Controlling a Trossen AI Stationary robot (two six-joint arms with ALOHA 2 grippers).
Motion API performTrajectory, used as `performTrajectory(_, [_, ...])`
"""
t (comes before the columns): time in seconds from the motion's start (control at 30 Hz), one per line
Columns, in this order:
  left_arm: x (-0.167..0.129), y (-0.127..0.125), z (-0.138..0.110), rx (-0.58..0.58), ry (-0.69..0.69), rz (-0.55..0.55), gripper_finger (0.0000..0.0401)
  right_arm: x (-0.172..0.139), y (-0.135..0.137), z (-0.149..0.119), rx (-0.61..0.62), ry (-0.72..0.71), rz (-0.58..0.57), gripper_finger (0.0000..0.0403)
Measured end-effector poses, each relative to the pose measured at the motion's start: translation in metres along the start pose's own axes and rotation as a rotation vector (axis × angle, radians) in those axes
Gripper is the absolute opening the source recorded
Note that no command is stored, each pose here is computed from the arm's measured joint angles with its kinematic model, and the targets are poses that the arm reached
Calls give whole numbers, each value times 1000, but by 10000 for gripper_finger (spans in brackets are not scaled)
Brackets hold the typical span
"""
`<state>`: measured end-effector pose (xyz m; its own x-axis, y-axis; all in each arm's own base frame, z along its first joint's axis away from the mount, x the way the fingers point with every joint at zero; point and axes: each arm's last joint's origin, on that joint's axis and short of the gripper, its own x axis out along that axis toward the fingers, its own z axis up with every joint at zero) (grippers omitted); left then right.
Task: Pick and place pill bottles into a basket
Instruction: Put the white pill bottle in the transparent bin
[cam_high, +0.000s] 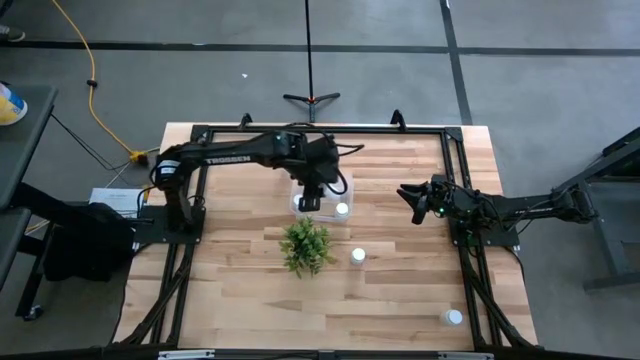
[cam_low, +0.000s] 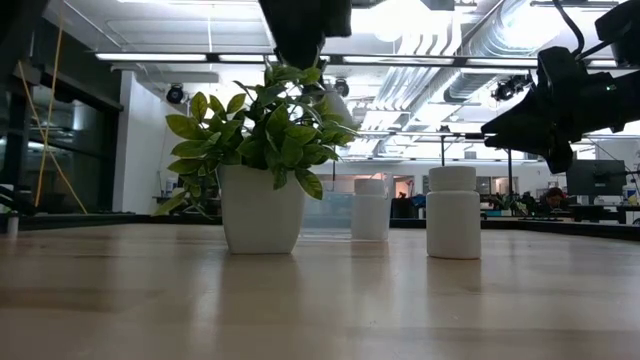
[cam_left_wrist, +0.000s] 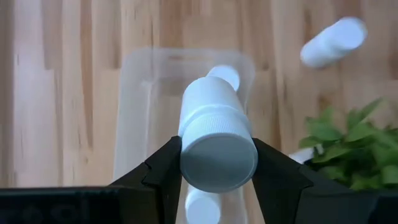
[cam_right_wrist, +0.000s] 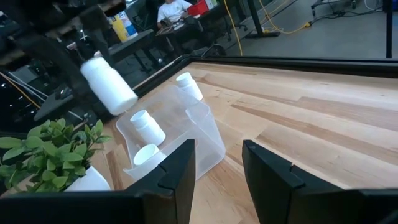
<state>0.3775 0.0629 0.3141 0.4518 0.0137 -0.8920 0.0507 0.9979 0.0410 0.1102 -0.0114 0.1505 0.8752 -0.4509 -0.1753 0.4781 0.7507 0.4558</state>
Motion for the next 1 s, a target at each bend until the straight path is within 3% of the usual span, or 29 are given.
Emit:
performTrajectory(0.27, [26,1,-7,12,149,-12,195,0,0,0,-7,1,-2,124])
performTrajectory(1.0, [71,2,-17,83,330,-42,199,0,0,0,-20,1,-2,124])
